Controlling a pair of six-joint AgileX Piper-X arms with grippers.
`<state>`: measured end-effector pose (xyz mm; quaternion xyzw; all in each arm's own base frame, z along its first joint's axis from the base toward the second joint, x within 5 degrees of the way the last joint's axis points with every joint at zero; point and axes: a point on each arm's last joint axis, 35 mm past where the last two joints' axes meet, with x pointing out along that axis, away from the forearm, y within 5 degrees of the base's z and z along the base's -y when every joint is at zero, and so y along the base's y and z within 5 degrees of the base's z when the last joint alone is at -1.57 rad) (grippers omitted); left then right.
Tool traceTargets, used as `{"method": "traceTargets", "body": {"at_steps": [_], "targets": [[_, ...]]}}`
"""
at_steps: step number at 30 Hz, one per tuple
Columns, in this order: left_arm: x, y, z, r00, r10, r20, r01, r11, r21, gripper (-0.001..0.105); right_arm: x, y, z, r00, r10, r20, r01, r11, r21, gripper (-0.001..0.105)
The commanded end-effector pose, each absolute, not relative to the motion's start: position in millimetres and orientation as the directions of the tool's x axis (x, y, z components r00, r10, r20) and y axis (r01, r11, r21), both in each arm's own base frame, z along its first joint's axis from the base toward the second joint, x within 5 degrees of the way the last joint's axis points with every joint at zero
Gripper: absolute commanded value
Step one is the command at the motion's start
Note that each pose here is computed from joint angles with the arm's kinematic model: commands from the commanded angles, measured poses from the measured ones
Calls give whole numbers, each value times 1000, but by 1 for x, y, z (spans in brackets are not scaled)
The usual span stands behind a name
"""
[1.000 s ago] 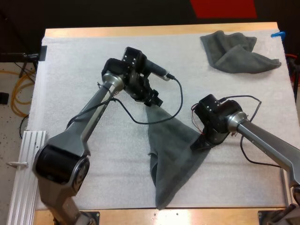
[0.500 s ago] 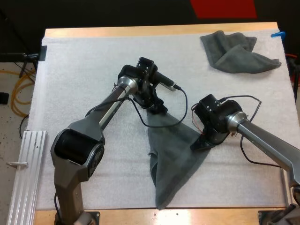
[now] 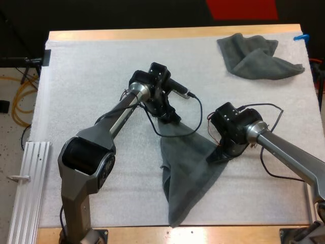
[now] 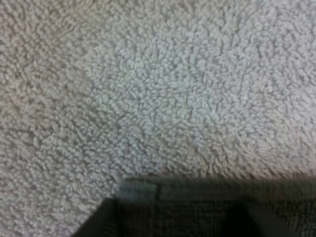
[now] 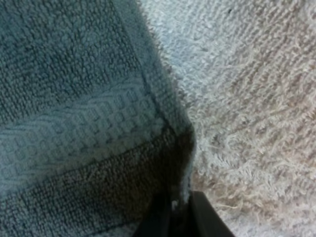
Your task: Pick towel from pile fold and stack
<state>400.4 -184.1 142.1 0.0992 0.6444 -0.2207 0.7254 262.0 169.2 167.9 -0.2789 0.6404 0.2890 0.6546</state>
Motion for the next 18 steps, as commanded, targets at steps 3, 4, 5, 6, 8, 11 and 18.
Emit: {"method": "traceTargets", "body": {"at_steps": [3,4,5,6,8,11,18], "targets": [[399,-186,139,54,-191,-980,441,885,-149,24,261,169,170,11,21,-1000,-744,668,6,0],[399,-186,139,54,-191,-980,441,885,-149,17,261,169,170,11,21,-1000,-744,668,6,0],[399,-186,139,54,-191,-980,441,885,-149,9,261,169,170,11,21,-1000,-744,668,6,0],[399,-186,139,54,-191,-980,441,885,-149,4,261,169,170,11,21,-1000,-744,668,6,0],[399,-186,139,42,-216,-975,442,879,-176,0,261,169,170,11,21,-1000,-744,668,6,0],[398,-188,140,17,-264,-964,435,870,-231,0,261,169,170,19,12,-1000,-744,668,-6,0],[395,-188,174,68,-316,-946,440,861,-255,0,269,163,188,205,-69,-976,-701,686,-196,0]]}}
